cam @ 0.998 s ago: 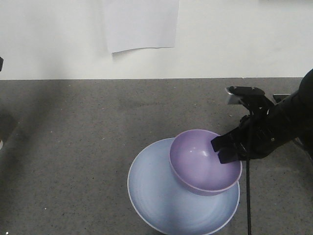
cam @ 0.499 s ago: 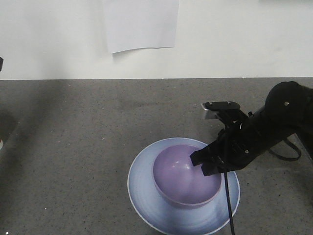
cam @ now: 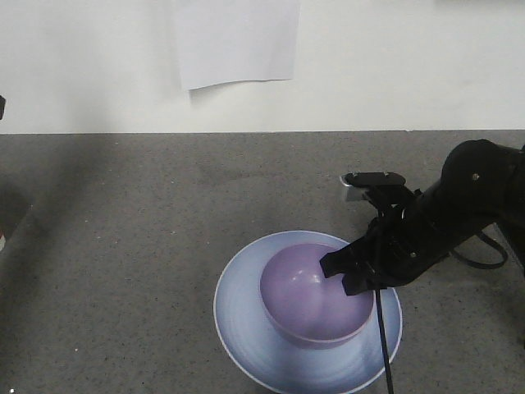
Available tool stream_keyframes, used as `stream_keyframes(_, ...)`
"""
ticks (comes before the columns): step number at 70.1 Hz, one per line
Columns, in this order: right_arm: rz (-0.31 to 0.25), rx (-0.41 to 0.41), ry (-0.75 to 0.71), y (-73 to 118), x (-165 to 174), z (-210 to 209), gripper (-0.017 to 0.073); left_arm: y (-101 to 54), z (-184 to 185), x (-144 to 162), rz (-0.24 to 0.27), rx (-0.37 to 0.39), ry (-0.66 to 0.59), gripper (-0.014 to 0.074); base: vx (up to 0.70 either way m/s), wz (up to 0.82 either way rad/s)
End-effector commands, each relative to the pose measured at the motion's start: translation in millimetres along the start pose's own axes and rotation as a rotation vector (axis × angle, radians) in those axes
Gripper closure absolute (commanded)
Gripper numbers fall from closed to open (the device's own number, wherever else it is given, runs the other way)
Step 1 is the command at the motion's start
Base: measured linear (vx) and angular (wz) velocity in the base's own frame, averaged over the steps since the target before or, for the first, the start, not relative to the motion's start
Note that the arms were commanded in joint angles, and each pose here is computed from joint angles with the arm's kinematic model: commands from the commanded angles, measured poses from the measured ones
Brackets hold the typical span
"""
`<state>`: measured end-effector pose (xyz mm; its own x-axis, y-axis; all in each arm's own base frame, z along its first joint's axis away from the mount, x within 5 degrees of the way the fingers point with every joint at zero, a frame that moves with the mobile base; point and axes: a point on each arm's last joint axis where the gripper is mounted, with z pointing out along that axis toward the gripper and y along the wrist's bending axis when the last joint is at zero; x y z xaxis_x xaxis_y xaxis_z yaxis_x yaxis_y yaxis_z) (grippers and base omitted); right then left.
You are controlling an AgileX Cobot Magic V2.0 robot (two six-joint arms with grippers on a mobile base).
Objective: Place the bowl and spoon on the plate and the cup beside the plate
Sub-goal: 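Open the right gripper to release the bowl and lift away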
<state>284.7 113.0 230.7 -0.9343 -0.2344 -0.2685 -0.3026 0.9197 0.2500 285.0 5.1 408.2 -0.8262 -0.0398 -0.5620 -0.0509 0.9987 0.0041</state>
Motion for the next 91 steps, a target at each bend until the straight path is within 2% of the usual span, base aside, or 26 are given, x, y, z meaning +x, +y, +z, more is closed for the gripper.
stream_keyframes(1,-0.003,-0.004,-0.060,4.0,-5,-16,0.0514,-1.6,-21,-7,-0.004,0.013,-0.115,0.0600,0.00,0.00)
stream_keyframes(18,0.009,-0.005,-0.059,4.0,-5,-16,0.0405,-1.6,-21,-7,-0.004,0.013,-0.115,0.0600,0.00,0.00)
stream_keyframes(33,0.015,-0.005,-0.060,4.2,-5,-16,0.0245,-1.6,-21,-7,-0.004,0.013,-0.115,0.0600,0.00,0.00)
stream_keyframes(44,0.004,-0.003,-0.102,6.3,-6,-28,0.0094,-1.6,-21,-7,-0.004,0.013,-0.116,0.0600,0.00,0.00)
stream_keyframes(55,-0.013,0.038,-0.165,7.0,-2,-49,0.0006,-1.6,-21,-7,-0.004,0.013,-0.116,0.0600,0.00,0.00)
stream_keyframes(69,-0.027,0.138,-0.239,5.0,10,-83,-0.0012,-1.6,-21,-7,-0.004,0.013,-0.116,0.0600,0.00,0.00)
stream_keyframes(82,-0.074,0.189,-0.359,9.9,30,-126,-0.0012,-1.6,-21,-7,-0.004,0.013,-0.117,0.0600,0.00,0.00)
stream_keyframes(91,-0.073,0.235,-0.444,11.5,50,-156,-0.0011,-1.6,-21,-7,-0.004,0.013,-0.117,0.0600,0.00,0.00)
